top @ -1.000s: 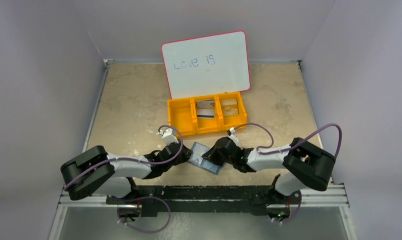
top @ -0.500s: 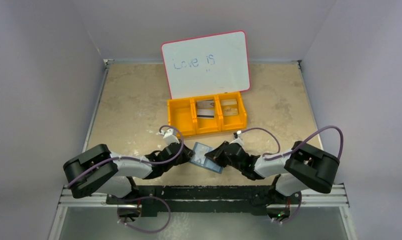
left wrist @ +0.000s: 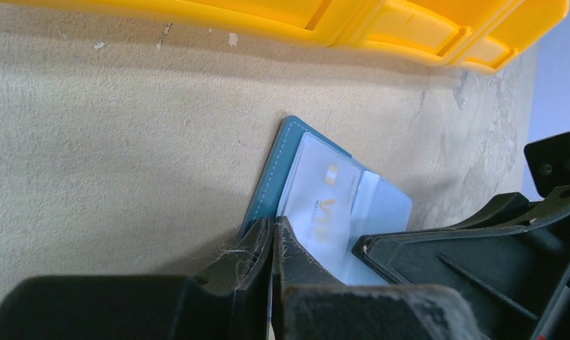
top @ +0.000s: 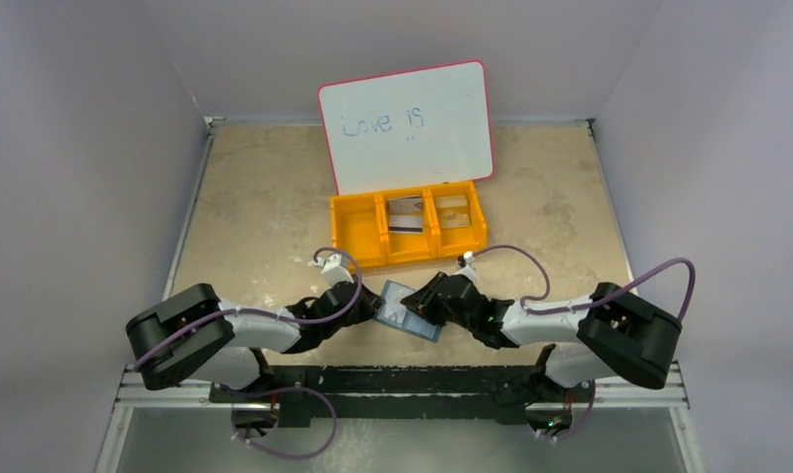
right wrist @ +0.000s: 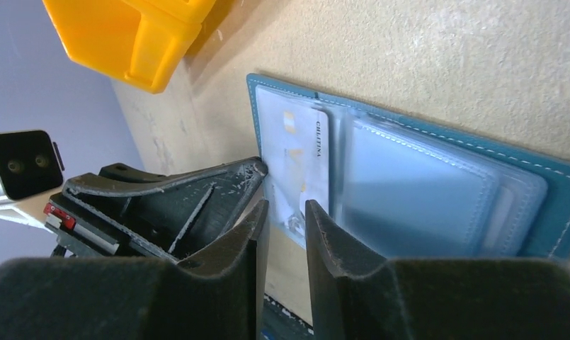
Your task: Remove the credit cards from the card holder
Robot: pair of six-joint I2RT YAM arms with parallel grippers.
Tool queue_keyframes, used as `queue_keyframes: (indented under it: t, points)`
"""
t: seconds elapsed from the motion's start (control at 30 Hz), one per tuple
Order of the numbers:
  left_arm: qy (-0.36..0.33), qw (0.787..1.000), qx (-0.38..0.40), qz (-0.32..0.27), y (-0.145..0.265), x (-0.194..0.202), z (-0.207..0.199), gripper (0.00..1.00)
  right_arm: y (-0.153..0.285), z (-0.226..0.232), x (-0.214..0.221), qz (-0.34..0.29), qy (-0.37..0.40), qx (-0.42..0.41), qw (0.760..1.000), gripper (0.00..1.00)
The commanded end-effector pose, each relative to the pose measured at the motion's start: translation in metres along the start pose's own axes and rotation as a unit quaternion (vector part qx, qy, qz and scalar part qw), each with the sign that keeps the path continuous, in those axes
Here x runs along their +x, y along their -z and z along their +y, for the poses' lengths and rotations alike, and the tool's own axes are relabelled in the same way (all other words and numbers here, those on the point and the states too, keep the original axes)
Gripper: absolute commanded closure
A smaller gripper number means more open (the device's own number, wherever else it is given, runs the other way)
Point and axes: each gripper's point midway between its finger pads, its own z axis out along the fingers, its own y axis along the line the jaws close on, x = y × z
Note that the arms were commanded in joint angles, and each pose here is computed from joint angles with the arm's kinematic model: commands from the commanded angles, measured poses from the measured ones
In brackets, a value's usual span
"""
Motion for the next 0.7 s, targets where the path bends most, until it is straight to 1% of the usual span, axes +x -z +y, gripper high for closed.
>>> queue_keyframes:
  t: [0.0, 0.17, 0.43, 0.57, 0.67]
  points:
    - [-0.044, 0.993, -0.088, 0.064, 0.011, 0.033, 0.060, 1.00, 0.000, -0.005, 0.003, 0.010, 0.012, 0.019, 1.000, 0.71]
    - [-0.044, 0.993, -0.090, 0.065, 0.011, 0.034, 0.062, 1.00, -0.002, -0.018, 0.007, 0.018, -0.003, 0.047, 0.999, 0.70]
    - [-0.043, 0.993, -0.093, 0.066, 0.012, 0.035, 0.064, 1.00, -0.007, -0.027, 0.008, 0.016, -0.016, 0.056, 0.998, 0.68]
    - [-0.043, 0.992, -0.095, 0.069, 0.012, 0.037, 0.066, 1.00, -0.010, -0.040, 0.008, 0.022, -0.042, 0.044, 0.998, 0.70]
    - [-0.040, 0.992, -0.095, 0.070, 0.011, 0.038, 0.067, 1.00, -0.006, -0.041, 0.005, 0.016, -0.065, 0.015, 0.998, 0.72]
